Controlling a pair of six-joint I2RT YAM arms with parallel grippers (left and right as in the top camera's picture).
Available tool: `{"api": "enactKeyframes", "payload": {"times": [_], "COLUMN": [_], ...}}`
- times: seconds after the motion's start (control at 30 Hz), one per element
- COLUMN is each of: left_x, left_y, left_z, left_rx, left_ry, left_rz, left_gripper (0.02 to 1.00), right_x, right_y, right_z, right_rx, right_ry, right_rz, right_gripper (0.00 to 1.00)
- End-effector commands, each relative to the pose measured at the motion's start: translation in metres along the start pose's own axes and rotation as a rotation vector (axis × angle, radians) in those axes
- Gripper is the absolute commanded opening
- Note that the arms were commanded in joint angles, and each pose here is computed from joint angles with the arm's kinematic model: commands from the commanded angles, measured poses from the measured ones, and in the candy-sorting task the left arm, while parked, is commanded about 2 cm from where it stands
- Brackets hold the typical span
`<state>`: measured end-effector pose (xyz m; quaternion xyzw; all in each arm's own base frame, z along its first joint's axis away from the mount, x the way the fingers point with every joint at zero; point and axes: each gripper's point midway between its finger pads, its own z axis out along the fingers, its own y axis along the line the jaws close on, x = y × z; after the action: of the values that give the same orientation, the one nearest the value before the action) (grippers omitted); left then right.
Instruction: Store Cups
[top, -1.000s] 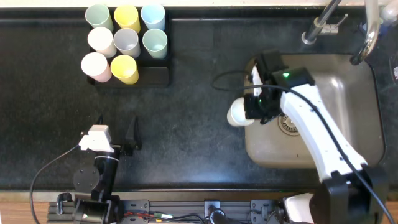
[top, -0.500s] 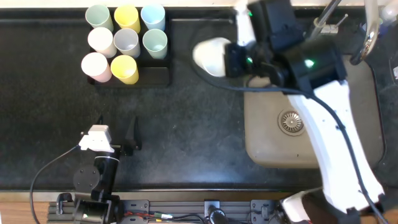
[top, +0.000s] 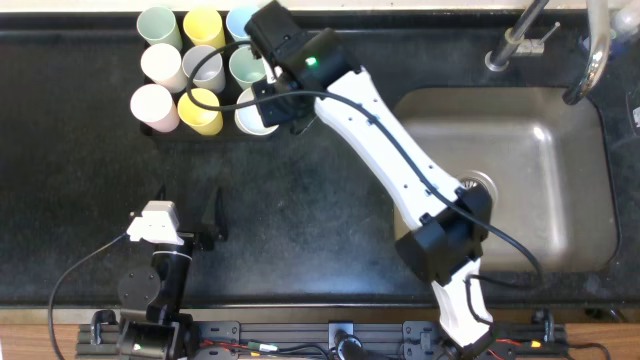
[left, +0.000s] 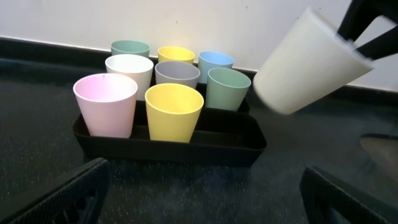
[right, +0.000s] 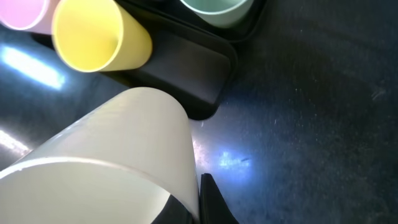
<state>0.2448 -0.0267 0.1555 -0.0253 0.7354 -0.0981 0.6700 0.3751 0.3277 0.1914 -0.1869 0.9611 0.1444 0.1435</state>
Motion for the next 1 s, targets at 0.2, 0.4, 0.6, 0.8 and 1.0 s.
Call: {"api": "enactKeyframes", "payload": {"times": [0.2, 0.4, 0.6, 0.8, 1.0], "left_x": [0.000, 0.000, 0.000, 0.000, 0.000], "left_y": [-0.001, -0.001, -0.001, -0.001, -0.001], "left_z": [0.000, 0.000, 0.000, 0.000, 0.000], "left_rx": [0.008, 0.008, 0.008, 0.008, 0.008], "left_ry": [-0.003, -0.003, -0.003, -0.003, -0.003], "left_rz": [0.018, 0.018, 0.018, 0.018, 0.018], "left_gripper": [1.000, 0.998, 1.000, 1.000, 1.000], "right_x": [-0.020, -0.018, -0.015, -0.017, -0.016], "right_y": [-0.007, -0.004, -0.005, -0.006, -0.005], "right_z": [0.033, 0.049, 0.060, 0.069, 0.076], "right_rx": [0.054, 0.062, 0.107, 0.116, 0.116], "right_ry": [-0.045, -0.029, -0.025, -0.029, -0.025], "right_rz": [0.065, 0.055, 0.051, 0.067, 0.072], "right_gripper": [0.042, 0.045, 0.045, 0.042, 0.042]}}
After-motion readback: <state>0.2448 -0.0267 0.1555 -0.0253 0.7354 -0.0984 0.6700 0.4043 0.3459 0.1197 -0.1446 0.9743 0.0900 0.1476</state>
